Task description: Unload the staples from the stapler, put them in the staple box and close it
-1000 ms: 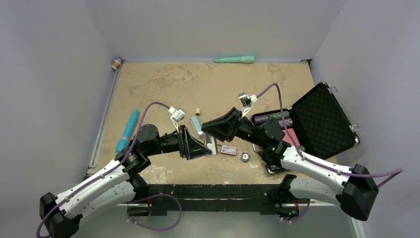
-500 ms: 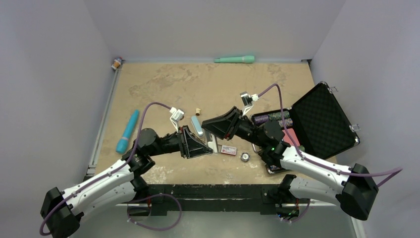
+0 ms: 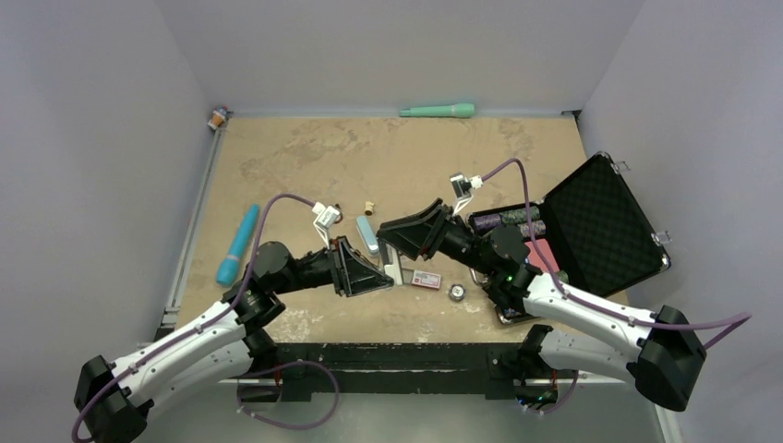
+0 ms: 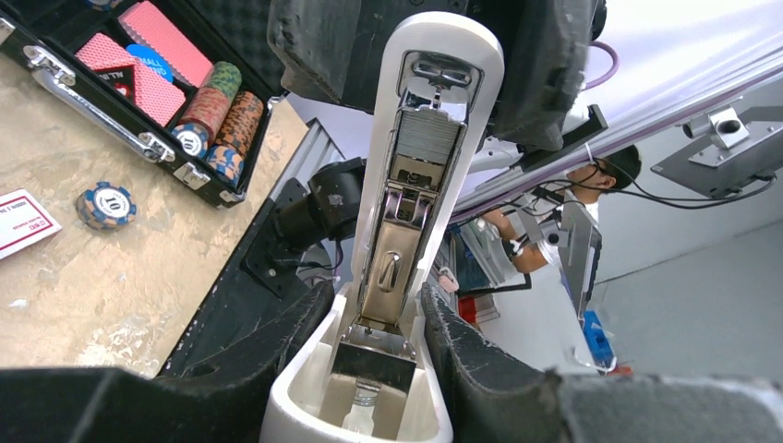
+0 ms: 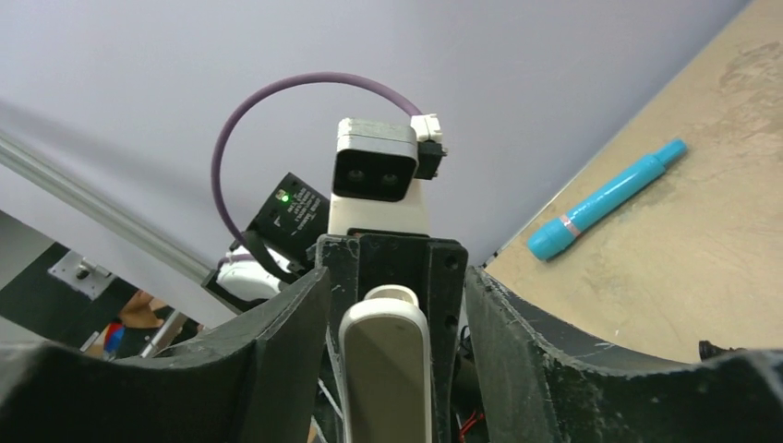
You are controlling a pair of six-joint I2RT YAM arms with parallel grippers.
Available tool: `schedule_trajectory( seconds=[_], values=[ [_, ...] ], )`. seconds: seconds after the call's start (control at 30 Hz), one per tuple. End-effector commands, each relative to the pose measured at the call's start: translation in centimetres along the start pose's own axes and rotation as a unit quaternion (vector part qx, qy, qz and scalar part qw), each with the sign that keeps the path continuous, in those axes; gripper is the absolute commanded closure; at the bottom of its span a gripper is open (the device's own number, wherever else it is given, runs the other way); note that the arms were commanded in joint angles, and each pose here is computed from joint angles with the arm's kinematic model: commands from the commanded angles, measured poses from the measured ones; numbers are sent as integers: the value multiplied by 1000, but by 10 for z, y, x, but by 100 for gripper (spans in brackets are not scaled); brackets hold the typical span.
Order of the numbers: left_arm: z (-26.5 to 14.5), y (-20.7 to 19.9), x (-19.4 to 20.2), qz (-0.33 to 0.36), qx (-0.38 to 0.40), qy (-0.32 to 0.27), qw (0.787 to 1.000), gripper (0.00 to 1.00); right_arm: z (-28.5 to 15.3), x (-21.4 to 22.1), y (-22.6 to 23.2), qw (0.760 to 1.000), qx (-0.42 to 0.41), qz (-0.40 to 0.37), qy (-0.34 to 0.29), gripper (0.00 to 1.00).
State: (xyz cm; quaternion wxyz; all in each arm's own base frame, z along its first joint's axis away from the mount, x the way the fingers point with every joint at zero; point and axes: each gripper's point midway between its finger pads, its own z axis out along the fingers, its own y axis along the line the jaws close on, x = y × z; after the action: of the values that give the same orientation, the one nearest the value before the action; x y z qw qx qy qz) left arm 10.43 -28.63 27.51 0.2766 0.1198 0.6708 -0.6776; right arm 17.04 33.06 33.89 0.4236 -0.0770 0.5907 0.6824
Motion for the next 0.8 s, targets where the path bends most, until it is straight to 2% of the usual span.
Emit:
schedule_trajectory(
  seconds=[0.0,0.23,0.53,0.7,0.77],
  values=[
    [-4,-19,-19,38,5,-36,999,100,-4,-4,-2,1000,11,-9,-12,38],
    [-4,-16,-21,34,-9,-38,999,100,-5,11,-12,1000,9,-2,11,39],
    [1,-18,-25,38,-15,-34,999,100,-9,24,-2,998,-30,-23,45,48],
    [1,-18,-26,41,-23,-30,998,100,-13,25,10,996,-55,-41,53,49],
    [1,-17,-26,41,-24,-29,998,100,-15,24,11,996,-56,-46,51,55]
  ],
)
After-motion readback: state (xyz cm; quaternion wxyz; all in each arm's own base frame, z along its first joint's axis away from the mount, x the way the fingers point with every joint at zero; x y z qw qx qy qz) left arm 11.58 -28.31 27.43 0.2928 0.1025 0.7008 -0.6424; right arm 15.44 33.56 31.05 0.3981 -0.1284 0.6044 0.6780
